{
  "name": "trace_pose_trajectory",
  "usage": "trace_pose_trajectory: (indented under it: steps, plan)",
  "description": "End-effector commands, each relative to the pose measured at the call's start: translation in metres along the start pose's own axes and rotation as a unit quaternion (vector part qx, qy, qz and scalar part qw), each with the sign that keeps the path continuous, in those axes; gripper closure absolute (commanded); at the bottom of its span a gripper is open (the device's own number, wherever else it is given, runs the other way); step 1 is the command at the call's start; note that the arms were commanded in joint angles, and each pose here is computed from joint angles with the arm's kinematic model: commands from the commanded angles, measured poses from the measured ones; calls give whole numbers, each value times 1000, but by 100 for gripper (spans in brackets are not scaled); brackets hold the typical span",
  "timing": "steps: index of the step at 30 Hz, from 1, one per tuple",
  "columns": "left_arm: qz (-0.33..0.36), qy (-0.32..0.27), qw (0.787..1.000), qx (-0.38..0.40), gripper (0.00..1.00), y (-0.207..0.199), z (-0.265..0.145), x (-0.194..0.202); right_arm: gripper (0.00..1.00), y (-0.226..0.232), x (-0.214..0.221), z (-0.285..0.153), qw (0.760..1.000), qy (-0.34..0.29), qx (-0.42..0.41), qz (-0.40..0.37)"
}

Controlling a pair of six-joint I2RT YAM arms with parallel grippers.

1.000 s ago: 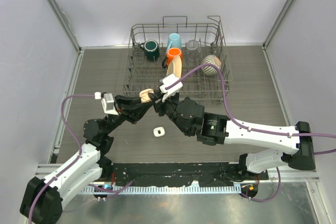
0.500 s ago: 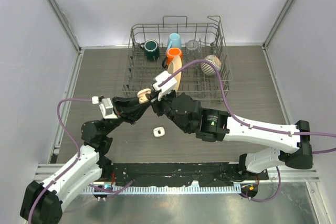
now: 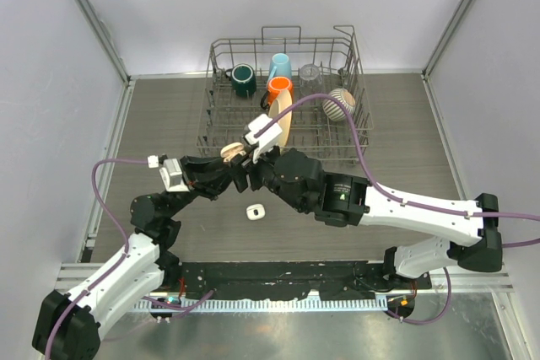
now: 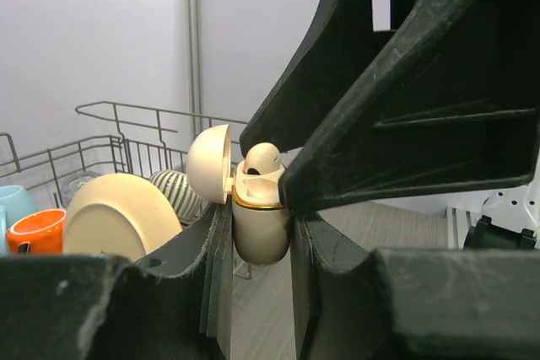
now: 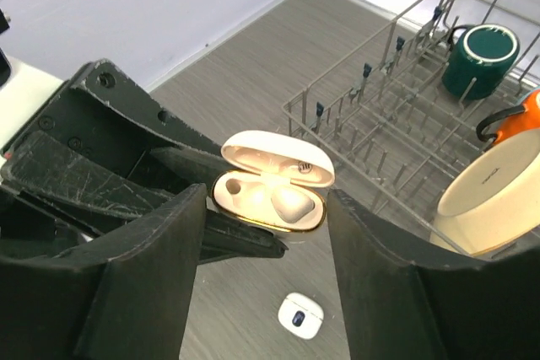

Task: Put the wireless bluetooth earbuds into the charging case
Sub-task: Place the earbud in the charging case, then pick up the earbud from the center of the board.

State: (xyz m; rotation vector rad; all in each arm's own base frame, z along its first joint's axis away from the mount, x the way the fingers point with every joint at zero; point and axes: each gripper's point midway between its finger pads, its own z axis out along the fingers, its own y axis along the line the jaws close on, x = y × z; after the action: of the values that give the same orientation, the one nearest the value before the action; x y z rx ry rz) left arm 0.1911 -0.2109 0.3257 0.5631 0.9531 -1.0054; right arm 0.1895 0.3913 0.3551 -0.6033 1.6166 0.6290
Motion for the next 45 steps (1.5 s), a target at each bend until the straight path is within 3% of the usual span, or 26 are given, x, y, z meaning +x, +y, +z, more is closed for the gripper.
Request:
trace_pose_trajectory:
  steps: [1, 4, 9, 12, 17, 25, 36, 45]
  plan:
    - [33, -43, 998, 7, 100, -3, 4, -26, 33, -1, -36, -13, 997, -32, -27, 58]
    - [33, -44, 998, 4, 100, -3, 3, -26, 26, -20, -56, -22, 993, -58, -21, 97]
    - [30, -41, 999, 0, 100, -1, 2, -23, 24, -57, -86, -47, 986, -102, 3, 133]
    - [30, -40, 999, -1, 100, 0, 2, -21, 20, -96, -78, -56, 980, -106, 82, 147]
    - [32, -44, 998, 2, 100, -3, 1, -24, 20, -173, -16, -77, 950, -29, 263, 167]
    - [35, -54, 998, 1, 100, -5, -3, -29, 33, -238, 110, -149, 871, 62, 414, 258]
    - [33, -56, 998, -2, 100, -5, -3, -31, 43, -260, 246, -170, 779, 230, 468, 348]
    - [35, -52, 998, -7, 100, -4, -5, -30, 48, -275, 280, -158, 777, 261, 450, 355]
